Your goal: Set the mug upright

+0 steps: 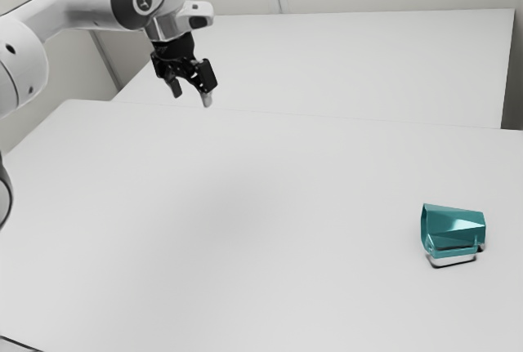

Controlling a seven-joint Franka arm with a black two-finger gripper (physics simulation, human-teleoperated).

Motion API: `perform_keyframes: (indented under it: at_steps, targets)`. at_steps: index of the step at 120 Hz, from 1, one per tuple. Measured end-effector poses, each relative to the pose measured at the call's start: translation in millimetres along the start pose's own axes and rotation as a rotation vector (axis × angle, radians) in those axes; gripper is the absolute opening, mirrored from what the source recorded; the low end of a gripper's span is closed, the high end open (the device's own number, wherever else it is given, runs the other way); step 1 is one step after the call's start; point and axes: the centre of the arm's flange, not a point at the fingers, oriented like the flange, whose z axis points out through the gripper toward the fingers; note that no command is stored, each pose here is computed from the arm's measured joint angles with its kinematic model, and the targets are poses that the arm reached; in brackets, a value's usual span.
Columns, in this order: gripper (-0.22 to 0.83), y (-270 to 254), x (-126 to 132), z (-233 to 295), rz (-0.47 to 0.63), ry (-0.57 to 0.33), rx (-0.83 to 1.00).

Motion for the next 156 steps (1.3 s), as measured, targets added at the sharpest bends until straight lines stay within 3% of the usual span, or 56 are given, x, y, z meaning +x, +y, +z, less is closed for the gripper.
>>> perform_keyframes:
  at_steps: [21, 35, 67, 90, 118, 156]
  targets:
    - [0.62, -7, -2, -3, -0.013, 0.013, 0.003]
    - [0.62, -9, -1, 32, -0.028, 0.005, -0.011]
    - [0.61, 70, 46, 103, -0.037, 0.103, -0.154]
    - [0.61, 107, 28, 159, -0.108, 0.139, -0.285]
    - [0.61, 165, -10, 174, -0.128, 0.201, -0.380]
    - [0.62, 245, -19, 194, -0.094, 0.239, -0.427]
